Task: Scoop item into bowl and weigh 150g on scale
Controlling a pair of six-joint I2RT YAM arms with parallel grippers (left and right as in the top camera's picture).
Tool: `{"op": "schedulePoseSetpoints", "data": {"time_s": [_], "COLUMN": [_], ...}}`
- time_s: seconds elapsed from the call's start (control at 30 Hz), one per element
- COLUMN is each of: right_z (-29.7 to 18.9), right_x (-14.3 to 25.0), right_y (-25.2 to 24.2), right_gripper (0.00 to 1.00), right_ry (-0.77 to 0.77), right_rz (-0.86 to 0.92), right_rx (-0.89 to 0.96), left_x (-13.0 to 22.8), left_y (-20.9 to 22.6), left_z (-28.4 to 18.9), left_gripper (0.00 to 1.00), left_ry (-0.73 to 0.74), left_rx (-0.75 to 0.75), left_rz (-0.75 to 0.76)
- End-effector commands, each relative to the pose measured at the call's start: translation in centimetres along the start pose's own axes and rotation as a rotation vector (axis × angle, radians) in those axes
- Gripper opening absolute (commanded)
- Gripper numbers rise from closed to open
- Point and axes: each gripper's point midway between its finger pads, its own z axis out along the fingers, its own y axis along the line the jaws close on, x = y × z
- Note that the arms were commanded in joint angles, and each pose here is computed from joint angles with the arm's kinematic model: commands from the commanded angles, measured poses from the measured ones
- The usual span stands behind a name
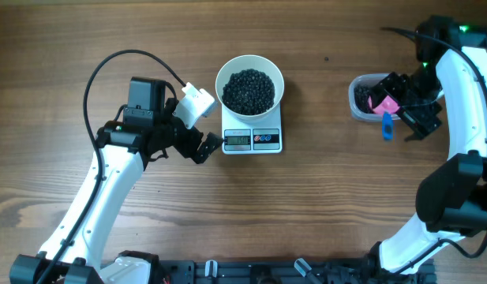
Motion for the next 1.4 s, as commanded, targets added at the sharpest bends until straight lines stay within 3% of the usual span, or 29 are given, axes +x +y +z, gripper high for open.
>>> {"op": "schedulePoseSetpoints", "data": {"time_s": [0.0,0.17,0.37,0.5,0.67,0.87,0.97,1.17,1.37], "right_z": [-1.0,-5.2,-18.0,-22.6,-23.9,-22.5,-23.5,-27.7,-25.5], "right_x": [0.1,0.0,1.6,3.8,5.6,5.1,4.1,3.1,5.2], "right_y": [-0.5,0.9,0.6,-1.3,-2.9,-4.9,-5.7,-3.3,-2.8], "right_gripper": [1.0,1.0,1.0,1.0,1.0,1.0,1.0,1.0,1.0], "right_ry": [-0.033,-0.176,-0.604,-0.737,-0.739,-0.77,-0.87,-1.241,-1.523], "right_rz": [-0.052,-0.113,-0.142,-0.124,-0.036,-0.029,-0.052,-0.414,-0.56], "right_rx": [-0.003,-0.162,-0.544,-0.675,-0.745,-0.613,-0.56,-0.548,-0.618], "left_x": [0.1,0.1,0.1,0.1,0.1,0.1,0.1,0.1,0.1], "left_y": [-0.2,-0.2,-0.2,-0.2,-0.2,-0.2,-0.2,-0.2,-0.2], "left_z": [0.1,0.1,0.1,0.1,0.1,0.1,0.1,0.1,0.1], "left_gripper": [1.0,1.0,1.0,1.0,1.0,1.0,1.0,1.0,1.0], "left_ry": [-0.005,-0.005,-0.005,-0.005,-0.005,-0.005,-0.005,-0.005,-0.005], "left_rx": [0.017,0.017,0.017,0.017,0.017,0.017,0.017,0.017,0.017], "left_rz": [0.0,0.0,0.0,0.0,0.0,0.0,0.0,0.0,0.0]}}
